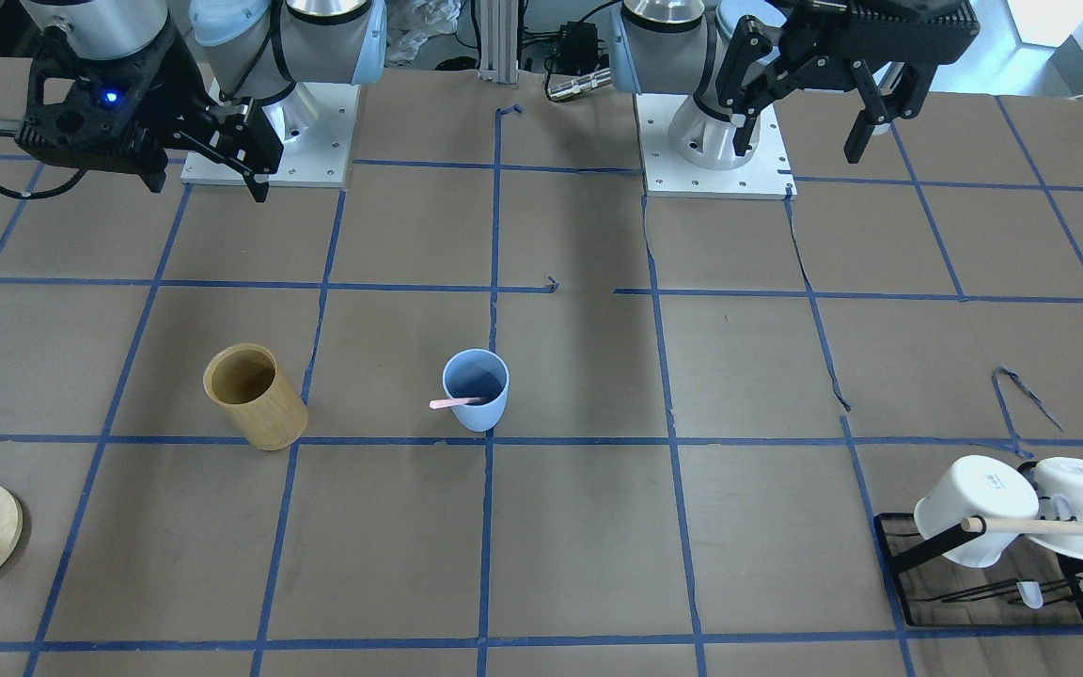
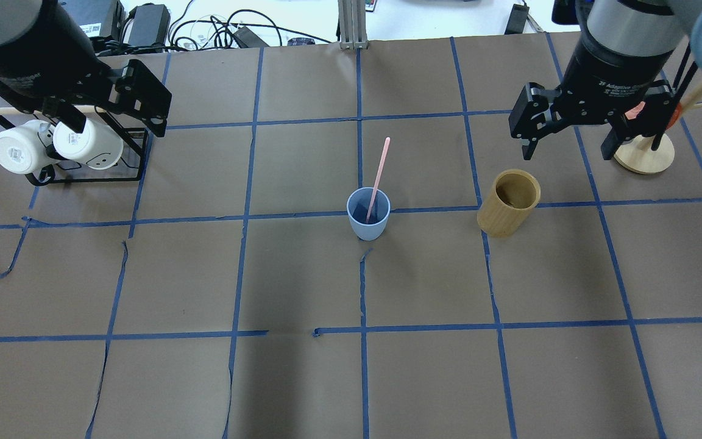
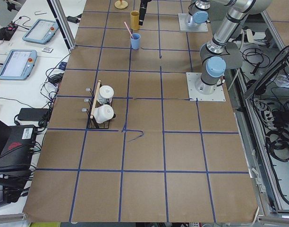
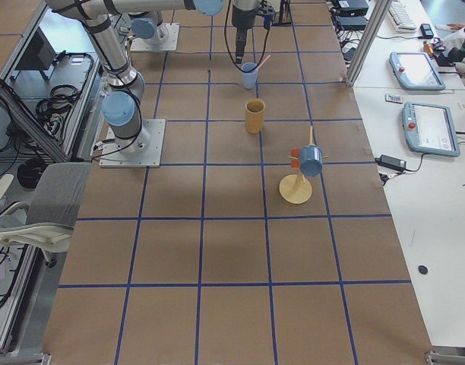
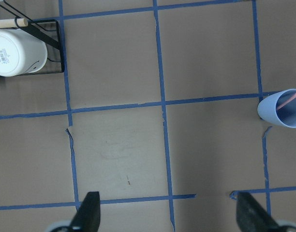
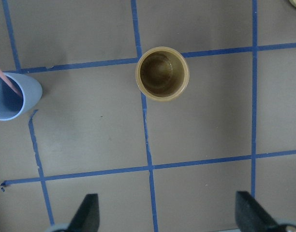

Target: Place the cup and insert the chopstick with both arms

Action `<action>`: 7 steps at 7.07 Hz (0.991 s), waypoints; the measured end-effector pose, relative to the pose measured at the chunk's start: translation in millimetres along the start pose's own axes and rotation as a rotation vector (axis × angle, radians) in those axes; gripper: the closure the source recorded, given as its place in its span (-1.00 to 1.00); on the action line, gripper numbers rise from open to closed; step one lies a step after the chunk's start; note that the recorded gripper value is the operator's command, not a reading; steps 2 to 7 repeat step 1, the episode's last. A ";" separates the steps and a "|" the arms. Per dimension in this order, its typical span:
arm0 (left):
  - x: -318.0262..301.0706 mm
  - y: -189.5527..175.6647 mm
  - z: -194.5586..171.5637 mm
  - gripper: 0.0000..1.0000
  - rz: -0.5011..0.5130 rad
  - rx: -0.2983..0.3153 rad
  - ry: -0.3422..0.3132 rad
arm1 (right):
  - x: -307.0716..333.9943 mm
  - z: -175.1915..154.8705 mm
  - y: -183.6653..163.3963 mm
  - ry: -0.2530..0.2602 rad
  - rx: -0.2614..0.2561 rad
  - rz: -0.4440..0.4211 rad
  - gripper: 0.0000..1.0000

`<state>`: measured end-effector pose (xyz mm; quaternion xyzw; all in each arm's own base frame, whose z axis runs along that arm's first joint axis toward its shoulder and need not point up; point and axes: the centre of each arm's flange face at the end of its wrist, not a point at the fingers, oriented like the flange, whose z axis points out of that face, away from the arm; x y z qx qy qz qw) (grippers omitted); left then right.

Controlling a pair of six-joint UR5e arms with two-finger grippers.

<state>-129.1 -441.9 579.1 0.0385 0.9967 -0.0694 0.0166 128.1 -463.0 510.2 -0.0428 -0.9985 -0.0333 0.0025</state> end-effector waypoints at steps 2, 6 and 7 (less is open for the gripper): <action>0.0 0.0 0.0 -1.00 0.000 0.000 0.000 | -0.3 0.0 0.6 0.000 -0.001 -0.001 -1.00; 0.0 0.0 0.0 -1.00 0.000 0.000 0.000 | -0.3 0.0 0.6 0.000 -0.001 -0.001 -1.00; 0.0 0.0 0.0 -1.00 0.000 0.000 0.000 | -0.3 0.0 0.6 0.000 -0.001 -0.001 -1.00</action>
